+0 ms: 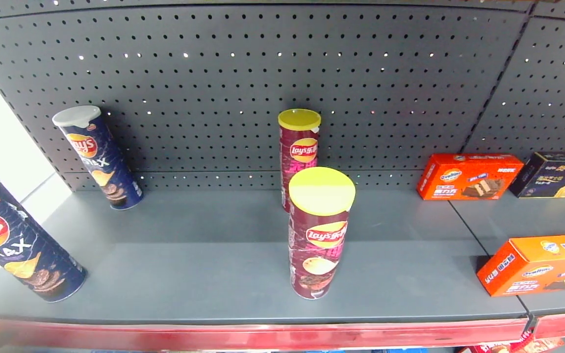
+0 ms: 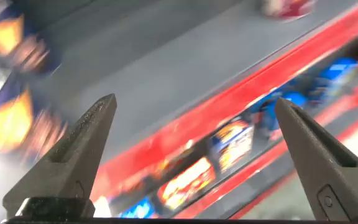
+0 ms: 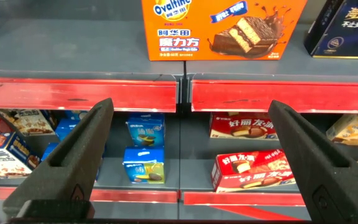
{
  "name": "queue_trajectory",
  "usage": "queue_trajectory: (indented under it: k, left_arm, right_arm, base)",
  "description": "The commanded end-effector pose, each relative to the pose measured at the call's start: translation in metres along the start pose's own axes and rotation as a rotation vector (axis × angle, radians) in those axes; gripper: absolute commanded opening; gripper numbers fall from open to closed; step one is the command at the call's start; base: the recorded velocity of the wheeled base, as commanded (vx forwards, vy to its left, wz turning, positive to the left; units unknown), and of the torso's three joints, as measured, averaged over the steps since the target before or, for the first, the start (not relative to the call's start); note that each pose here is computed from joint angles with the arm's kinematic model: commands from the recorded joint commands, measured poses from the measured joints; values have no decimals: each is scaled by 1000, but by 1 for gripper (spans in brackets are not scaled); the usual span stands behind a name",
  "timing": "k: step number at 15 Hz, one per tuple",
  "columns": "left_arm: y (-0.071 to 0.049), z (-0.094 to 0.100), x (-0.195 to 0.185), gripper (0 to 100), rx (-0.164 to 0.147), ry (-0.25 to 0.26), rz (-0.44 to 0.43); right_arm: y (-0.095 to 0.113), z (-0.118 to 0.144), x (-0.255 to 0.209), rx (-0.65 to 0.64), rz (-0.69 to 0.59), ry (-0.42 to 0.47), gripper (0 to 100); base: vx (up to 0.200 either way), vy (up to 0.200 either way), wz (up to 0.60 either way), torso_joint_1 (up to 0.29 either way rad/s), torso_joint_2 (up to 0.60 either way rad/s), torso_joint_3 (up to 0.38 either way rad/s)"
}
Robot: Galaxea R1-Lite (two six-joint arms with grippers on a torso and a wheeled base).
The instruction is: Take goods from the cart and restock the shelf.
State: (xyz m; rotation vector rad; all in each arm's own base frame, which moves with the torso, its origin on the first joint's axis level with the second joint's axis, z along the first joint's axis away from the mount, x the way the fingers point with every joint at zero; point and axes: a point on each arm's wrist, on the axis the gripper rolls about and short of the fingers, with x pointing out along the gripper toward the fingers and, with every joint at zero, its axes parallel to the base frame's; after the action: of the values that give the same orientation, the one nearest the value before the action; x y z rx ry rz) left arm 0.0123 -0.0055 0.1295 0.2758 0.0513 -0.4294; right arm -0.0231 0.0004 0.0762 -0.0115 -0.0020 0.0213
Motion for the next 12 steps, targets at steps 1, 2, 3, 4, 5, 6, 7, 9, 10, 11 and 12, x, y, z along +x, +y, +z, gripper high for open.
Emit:
queue_trajectory:
  k: [1,2,3,4,5,6,7,9,10,11,12]
  left_arm:
    - [-12,-35,-13,100,-13,-18,100]
    - [-14,-37,-14,100,-19,-9,137]
    - [-17,-43,-18,100,-25,5,192]
    - [-21,-45,-23,100,-31,-30,261]
    - [-21,-44,-23,100,-52,-35,306]
    - [-22,-45,-24,100,-72,-47,335]
    - [-24,-45,-27,100,-100,-83,328]
    - [-24,-46,-28,100,-143,-112,330]
    - [-24,-46,-28,100,-169,-115,327]
    - [-24,-46,-28,100,-189,-115,326]
    - [-24,-46,-28,100,-222,-124,323]
  right_arm:
    - [0,0,0,-1,0,0,100]
    - [0,0,0,-1,0,0,100]
    - [0,0,0,-1,0,0,100]
    - [0,0,0,-1,0,0,100]
    - [0,0,0,-1,0,2,100]
    - [0,0,0,-1,0,0,100]
    - [0,0,0,-1,2,2,100]
    - [0,0,0,-1,0,0,100]
    - [0,0,0,-1,0,0,100]
    - [0,0,0,-1,0,0,100]
    - [0,0,0,-1,0,0,100]
  base:
    - [0,0,0,0,0,0]
    - [0,0,0,0,0,0]
    - [0,0,0,0,0,0]
    - [0,0,0,0,0,0]
    - [0,0,0,0,0,0]
    - [0,0,0,0,0,0]
    - [0,0,0,0,0,0]
    - [0,0,0,0,0,0]
    - [0,0,0,0,0,0]
    - [0,0,0,0,0,0]
    - [0,0,0,0,0,0]
